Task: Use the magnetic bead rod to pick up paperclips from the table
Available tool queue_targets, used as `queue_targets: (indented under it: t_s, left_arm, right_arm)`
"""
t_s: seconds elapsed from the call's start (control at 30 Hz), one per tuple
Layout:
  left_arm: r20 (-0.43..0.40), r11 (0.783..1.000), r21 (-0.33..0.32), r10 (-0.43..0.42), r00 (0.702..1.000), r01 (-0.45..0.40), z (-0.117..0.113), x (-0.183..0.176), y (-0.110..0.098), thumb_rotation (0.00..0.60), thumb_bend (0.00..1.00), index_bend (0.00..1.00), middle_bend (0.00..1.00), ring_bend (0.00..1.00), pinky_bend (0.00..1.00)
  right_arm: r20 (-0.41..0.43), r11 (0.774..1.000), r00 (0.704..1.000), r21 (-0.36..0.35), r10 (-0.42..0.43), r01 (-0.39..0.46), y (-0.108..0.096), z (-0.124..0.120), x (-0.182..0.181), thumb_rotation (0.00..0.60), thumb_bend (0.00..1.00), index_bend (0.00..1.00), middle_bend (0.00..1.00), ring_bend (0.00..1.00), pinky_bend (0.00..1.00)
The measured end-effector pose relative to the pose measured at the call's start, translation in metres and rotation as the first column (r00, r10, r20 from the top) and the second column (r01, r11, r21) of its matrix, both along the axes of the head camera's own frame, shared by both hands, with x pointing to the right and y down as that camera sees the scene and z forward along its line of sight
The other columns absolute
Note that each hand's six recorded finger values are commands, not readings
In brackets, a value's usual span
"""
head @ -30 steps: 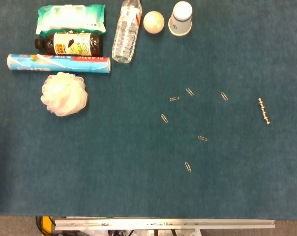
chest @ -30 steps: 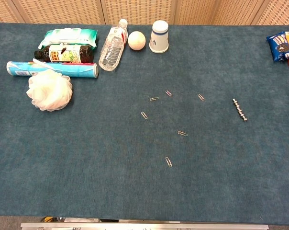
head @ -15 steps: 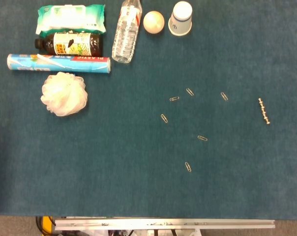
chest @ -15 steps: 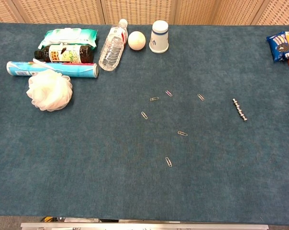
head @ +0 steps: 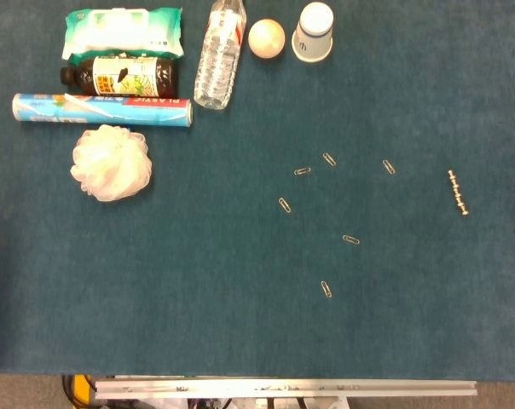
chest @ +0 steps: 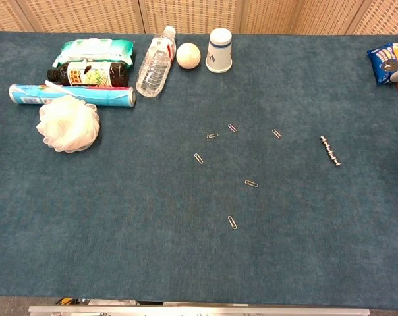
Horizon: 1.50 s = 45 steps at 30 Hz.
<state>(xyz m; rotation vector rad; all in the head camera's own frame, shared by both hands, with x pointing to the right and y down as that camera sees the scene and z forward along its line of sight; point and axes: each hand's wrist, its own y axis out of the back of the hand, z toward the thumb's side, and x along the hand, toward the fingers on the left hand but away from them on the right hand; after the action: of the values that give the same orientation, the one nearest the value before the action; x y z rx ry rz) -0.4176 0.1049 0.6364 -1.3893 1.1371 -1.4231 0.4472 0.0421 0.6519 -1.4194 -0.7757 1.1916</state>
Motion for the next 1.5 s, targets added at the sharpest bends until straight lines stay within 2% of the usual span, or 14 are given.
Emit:
queue_targets:
  t_s: [0.2,0.5,0.83,1.03,1.37,1.5]
  left_arm:
    - [0.005,1.000,-0.003,0.000,1.000,0.000,0.001,0.000,0.000,0.600,0.14,0.42,0.43,0.36,0.53]
    - [0.010,1.000,-0.006,-0.001,1.000,0.001,0.002,0.000,0.000,0.600,0.14,0.42,0.43,0.36,0.53]
    - [0.012,1.000,-0.009,-0.002,1.000,0.002,0.003,0.001,0.000,0.600,0.14,0.42,0.43,0.36,0.53]
    - [0.013,1.000,-0.009,-0.001,1.000,0.001,0.003,0.001,0.000,0.600,0.14,0.42,0.43,0.36,0.53]
    - [0.009,1.000,-0.008,0.001,1.000,-0.001,0.002,0.000,0.001,0.600,0.14,0.42,0.43,0.36,0.53]
    - [0.008,1.000,-0.008,0.002,1.000,-0.002,0.002,0.000,0.001,0.600,0.14,0.42,0.43,0.36,0.53]
  right_arm:
    - [-0.016,0.995,0.996,0.027,-0.093,0.093,-0.002,0.009,-0.009,0.600,0.00,0.37,0.29,0.18,0.34]
    - [-0.048,0.992,0.991,-0.003,-0.128,0.128,-0.002,0.024,-0.011,0.600,0.00,0.38,0.29,0.18,0.34]
    - [-0.081,0.991,0.988,-0.038,-0.134,0.131,-0.007,0.035,-0.015,0.600,0.00,0.39,0.29,0.18,0.34]
    - [-0.096,0.990,0.986,-0.059,-0.134,0.129,-0.014,0.042,-0.021,0.600,0.05,0.41,0.29,0.18,0.34]
    - [-0.124,0.993,0.991,-0.113,-0.057,0.043,-0.019,0.057,-0.027,0.600,0.06,0.44,0.29,0.17,0.34]
    - [-0.110,0.992,0.993,-0.123,-0.043,0.029,-0.019,0.063,-0.037,0.600,0.05,0.44,0.29,0.17,0.34]
